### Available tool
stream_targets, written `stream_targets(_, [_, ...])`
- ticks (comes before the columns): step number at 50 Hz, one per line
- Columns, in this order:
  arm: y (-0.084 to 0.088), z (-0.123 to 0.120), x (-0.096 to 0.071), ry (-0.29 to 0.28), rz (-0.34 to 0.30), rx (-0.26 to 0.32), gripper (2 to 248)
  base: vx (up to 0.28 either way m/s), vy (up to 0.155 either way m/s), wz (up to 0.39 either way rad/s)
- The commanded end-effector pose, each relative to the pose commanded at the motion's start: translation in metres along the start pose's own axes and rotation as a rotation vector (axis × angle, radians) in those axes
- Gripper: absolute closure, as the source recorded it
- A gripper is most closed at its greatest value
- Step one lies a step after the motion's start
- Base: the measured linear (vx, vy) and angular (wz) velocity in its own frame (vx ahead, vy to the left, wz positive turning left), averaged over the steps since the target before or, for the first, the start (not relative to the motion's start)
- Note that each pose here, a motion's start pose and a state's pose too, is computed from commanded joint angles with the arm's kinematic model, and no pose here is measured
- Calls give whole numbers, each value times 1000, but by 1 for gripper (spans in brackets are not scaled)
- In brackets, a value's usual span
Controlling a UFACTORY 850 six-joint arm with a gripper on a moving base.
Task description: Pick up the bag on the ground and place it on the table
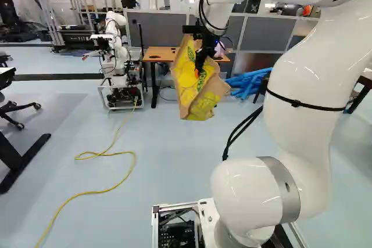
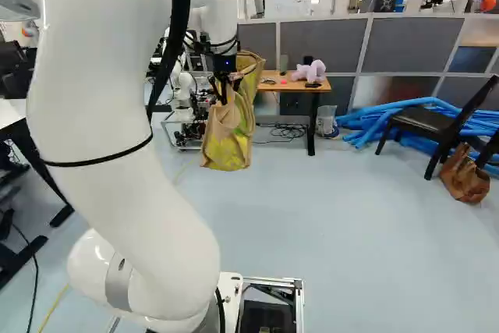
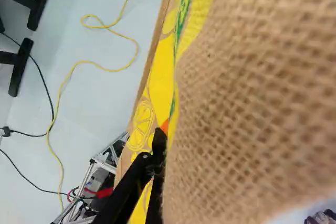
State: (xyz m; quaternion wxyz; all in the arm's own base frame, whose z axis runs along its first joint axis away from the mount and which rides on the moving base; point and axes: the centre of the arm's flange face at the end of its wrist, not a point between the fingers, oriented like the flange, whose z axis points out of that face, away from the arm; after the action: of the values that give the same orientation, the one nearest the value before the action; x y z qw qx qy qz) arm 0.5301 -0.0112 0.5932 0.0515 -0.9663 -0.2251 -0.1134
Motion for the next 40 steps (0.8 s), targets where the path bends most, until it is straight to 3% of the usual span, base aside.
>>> stream_targets(40, [-10,-58,0,-17,-40,-7,228,0,0,0])
